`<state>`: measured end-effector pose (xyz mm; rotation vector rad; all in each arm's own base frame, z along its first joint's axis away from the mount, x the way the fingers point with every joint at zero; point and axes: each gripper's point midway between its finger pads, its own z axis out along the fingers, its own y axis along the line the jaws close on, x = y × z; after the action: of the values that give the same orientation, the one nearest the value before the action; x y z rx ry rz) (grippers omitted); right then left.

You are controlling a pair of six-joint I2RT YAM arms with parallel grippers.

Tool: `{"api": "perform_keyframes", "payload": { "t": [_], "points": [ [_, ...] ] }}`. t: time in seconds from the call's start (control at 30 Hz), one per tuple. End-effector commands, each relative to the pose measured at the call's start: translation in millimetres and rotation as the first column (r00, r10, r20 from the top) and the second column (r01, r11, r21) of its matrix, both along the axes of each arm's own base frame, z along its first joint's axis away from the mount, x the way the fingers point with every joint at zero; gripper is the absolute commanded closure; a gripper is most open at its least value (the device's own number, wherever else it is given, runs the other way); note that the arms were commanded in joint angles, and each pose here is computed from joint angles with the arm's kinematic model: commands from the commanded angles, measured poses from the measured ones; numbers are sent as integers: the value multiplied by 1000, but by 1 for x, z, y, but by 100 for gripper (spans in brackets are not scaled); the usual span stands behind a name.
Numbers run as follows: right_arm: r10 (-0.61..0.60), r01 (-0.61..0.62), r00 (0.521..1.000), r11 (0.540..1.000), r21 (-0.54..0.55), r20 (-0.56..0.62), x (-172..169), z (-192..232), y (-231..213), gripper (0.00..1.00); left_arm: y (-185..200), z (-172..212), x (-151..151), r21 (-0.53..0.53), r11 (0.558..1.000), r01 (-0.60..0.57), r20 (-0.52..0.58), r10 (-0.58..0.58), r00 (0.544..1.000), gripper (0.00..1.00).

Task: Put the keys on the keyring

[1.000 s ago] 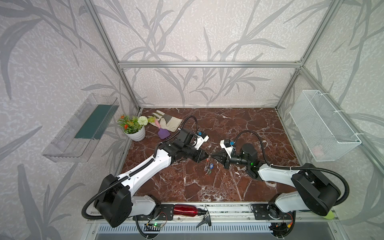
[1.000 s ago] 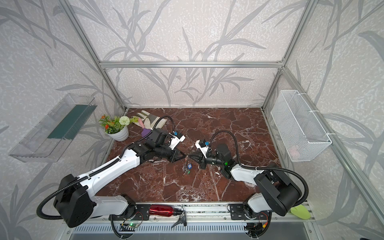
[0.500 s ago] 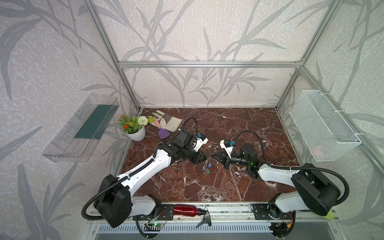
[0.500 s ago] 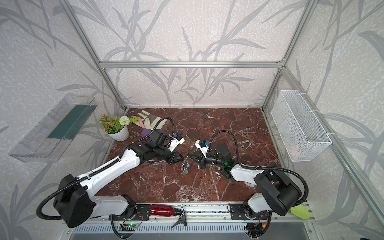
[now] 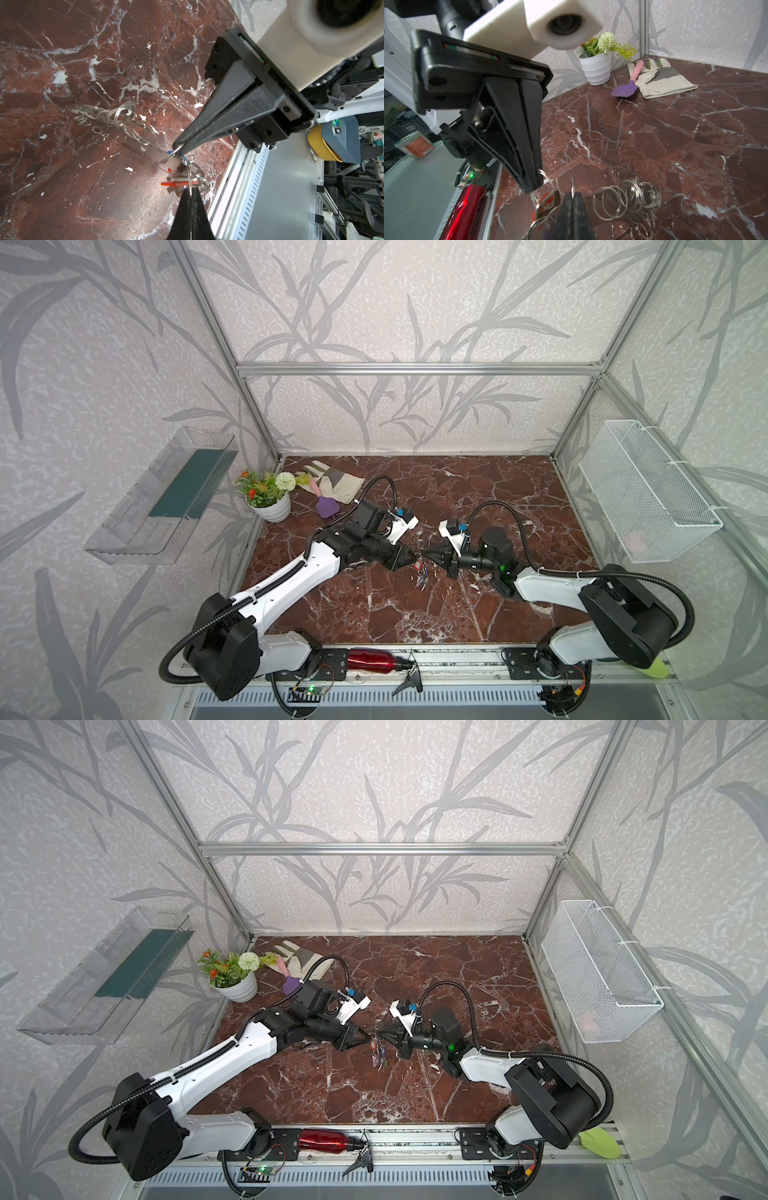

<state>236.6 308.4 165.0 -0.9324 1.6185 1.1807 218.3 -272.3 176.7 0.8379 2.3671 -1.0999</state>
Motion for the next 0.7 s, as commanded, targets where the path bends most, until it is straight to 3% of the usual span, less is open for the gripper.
{"api": "perform_keyframes", "payload": {
  "t": [0.0, 0.67],
  "points": [
    [-4, 1, 998, 999, 42, 61, 3, 20, 2, 100, -3, 9, 7, -32, 999, -19, 32, 20, 999, 100],
    [5, -9, 998, 998, 55, 64, 0, 23, 2, 100, 0, -3, 19, -2, 997, -80, 31, 80, 996, 100]
  ]
}}
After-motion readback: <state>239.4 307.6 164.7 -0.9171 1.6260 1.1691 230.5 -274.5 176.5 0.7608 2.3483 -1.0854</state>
